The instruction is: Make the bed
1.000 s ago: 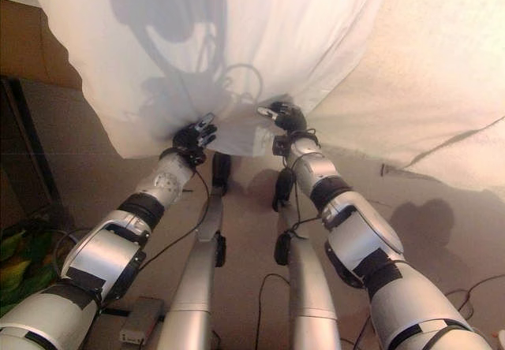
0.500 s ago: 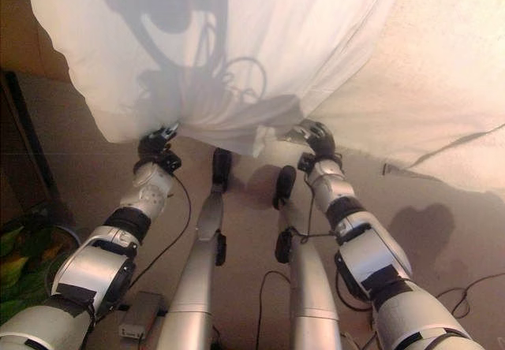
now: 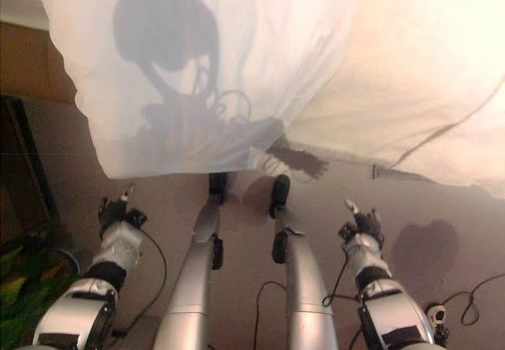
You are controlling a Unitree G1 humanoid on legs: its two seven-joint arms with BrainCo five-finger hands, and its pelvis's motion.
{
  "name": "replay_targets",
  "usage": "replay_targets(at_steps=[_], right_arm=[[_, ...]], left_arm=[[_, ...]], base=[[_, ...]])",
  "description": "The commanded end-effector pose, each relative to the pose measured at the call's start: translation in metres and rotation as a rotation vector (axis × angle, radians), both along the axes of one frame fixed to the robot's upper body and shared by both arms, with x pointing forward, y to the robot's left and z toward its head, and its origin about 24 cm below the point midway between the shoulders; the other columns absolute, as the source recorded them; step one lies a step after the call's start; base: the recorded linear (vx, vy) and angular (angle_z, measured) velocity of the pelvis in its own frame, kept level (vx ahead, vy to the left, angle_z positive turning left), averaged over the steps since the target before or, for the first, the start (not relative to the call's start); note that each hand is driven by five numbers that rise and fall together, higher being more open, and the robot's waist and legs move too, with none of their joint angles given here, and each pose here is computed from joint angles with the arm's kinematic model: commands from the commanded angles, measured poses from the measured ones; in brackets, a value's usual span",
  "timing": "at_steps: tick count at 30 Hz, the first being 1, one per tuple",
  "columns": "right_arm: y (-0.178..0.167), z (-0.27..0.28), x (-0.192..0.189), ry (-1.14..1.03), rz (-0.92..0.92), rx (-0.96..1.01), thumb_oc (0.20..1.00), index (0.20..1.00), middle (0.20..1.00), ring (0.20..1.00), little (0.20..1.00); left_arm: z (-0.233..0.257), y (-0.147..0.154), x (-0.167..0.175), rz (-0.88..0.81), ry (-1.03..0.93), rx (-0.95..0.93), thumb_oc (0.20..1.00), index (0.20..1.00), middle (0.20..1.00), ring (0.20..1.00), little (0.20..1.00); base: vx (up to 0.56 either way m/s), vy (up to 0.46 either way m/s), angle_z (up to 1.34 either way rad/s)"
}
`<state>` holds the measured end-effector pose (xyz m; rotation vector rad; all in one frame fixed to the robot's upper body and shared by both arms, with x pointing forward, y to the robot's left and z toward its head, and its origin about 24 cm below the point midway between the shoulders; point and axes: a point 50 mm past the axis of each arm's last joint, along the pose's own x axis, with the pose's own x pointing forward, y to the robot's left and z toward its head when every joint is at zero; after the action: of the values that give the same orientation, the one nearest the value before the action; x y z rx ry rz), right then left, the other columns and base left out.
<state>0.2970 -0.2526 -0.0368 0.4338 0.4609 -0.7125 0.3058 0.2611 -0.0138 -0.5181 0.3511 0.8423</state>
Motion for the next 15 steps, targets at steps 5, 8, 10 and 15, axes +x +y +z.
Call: replay_targets(at_steps=[5,8,10,15], right_arm=[[-0.004,-0.051,-0.066,0.181,0.036,-0.020,1.000,1.000,1.000,1.000,1.000],[-0.006,-0.067,-0.090,0.288,0.141,-0.078,1.000,1.000,1.000,1.000,1.000],[-0.008,-0.070,-0.095,0.323,0.183,-0.106,1.000,1.000,1.000,1.000,1.000],[-0.015,-0.088,-0.137,0.477,0.333,-0.149,1.000,1.000,1.000,1.000,1.000]], left_arm=[[-0.062,-0.013,-0.057,-0.136,0.251,0.048,1.000,1.000,1.000,1.000,1.000],[-0.086,-0.003,-0.093,-0.290,0.413,0.157,1.000,1.000,1.000,1.000,1.000],[-0.091,-0.004,-0.100,-0.382,0.466,0.202,1.000,1.000,1.000,1.000,1.000],[-0.106,0.004,-0.134,-0.666,0.598,0.287,1.000,1.000,1.000,1.000,1.000]], base=[[-0.01,0.053,-0.17],[0.06,0.072,-0.54],[0.08,-0.042,-0.94],[0.05,-0.184,0.06]])
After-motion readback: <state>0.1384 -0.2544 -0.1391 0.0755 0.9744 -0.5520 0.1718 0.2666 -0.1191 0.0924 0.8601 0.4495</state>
